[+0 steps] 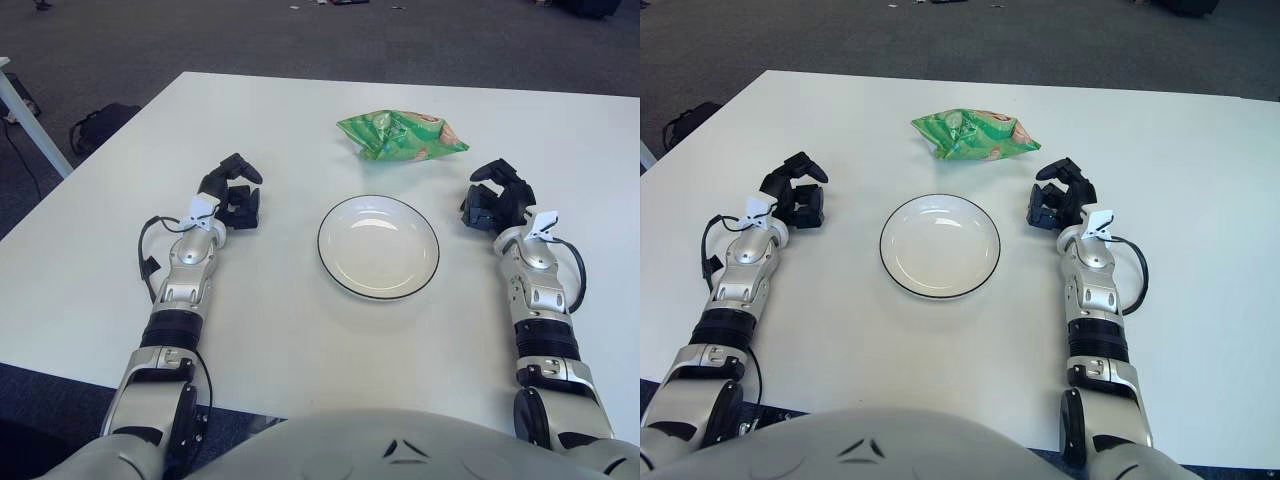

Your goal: Put the snack into the plate.

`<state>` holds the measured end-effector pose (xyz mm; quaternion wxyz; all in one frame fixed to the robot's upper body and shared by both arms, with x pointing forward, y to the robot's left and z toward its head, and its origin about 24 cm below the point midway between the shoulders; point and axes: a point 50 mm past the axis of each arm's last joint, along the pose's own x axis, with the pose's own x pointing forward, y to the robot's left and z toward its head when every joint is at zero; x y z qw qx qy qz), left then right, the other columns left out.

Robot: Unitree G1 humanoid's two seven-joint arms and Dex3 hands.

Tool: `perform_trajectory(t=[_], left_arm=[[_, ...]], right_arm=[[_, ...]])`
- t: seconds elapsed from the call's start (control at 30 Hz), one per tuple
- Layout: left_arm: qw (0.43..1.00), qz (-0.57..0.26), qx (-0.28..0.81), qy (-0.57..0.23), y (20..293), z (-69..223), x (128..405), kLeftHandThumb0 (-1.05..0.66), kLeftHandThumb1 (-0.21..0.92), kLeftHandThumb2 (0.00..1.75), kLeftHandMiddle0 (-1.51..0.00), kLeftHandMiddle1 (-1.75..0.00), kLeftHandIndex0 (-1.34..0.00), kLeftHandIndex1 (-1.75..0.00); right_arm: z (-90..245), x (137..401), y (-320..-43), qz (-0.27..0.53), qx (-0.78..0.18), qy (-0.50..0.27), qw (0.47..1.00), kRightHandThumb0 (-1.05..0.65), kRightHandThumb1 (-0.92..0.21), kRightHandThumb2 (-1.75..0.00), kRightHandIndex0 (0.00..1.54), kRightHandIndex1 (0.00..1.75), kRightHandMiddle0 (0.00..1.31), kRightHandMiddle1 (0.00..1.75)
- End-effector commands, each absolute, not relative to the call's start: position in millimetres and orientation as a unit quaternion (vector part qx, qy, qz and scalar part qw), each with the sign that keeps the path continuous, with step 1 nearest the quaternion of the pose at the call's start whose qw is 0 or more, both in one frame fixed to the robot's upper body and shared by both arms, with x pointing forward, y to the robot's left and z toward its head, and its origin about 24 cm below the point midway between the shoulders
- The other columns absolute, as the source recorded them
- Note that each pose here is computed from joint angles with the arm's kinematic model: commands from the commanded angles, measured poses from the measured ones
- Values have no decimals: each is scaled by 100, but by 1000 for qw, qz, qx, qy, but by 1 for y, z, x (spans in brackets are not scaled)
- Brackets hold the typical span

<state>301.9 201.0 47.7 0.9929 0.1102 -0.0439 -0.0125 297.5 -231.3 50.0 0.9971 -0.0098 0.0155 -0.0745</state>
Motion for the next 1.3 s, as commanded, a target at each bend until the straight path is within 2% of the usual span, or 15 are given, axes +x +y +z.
perform_trajectory(t=[0.0, 1.1, 1.27], left_arm=[[993, -28, 103, 50, 195, 4, 281, -48, 32, 131, -130, -175, -61, -175], [992, -20, 113, 51, 194, 3, 281, -48, 31, 132, -131, -175, -62, -175], [992, -21, 114, 54, 194, 1, 281, -48, 31, 132, -131, -175, -62, -175]], right_arm=[[13, 282, -231, -83, 8, 98, 992, -2, -24, -140, 74, 168, 40, 175], [14, 283, -230, -117, -8, 84, 990, -2, -25, -140, 72, 170, 39, 175], [37, 296, -232, -133, -24, 48, 990, -2, -26, -140, 72, 171, 39, 175]])
